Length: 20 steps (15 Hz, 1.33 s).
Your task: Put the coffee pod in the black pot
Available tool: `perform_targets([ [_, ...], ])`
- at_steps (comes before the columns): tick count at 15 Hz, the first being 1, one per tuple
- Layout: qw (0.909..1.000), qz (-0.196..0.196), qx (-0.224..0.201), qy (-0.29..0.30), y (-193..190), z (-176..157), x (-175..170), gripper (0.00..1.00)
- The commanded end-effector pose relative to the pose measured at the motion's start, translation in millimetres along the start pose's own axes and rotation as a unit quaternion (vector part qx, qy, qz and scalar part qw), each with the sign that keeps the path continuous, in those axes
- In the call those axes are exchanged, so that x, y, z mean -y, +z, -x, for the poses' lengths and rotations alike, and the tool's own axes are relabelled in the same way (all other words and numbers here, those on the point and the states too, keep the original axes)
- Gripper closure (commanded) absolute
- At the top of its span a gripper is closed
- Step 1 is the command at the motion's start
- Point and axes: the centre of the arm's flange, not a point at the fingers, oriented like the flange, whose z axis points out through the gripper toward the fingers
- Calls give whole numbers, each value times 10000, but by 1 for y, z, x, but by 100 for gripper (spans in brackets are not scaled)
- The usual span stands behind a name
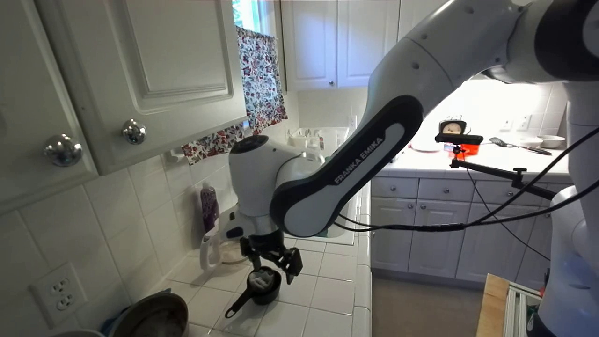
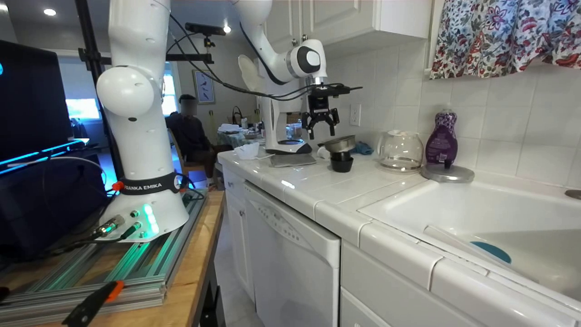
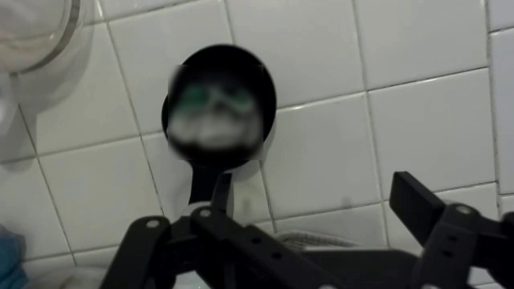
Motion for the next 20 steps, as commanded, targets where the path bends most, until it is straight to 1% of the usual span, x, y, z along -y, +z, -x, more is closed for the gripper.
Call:
perform_targets([
  [1, 9997, 33, 5, -245, 4, -14, -7, 0],
  [3, 9988, 46, -24, -497, 14, -31, -19, 0],
  [7, 9984, 51, -38, -570, 18, -31, -26, 0],
  [8, 9984, 26, 18, -568, 22, -34, -32, 0],
  [11, 9965, 68, 66, -835, 38, -53, -53, 0],
  [14, 9911, 202, 203, -1301, 54, -80, -74, 0],
  [16, 9872, 293, 269, -1544, 61, -104, -85, 0],
  [20, 9839, 475, 243, -1703, 65, -155, -86, 0],
])
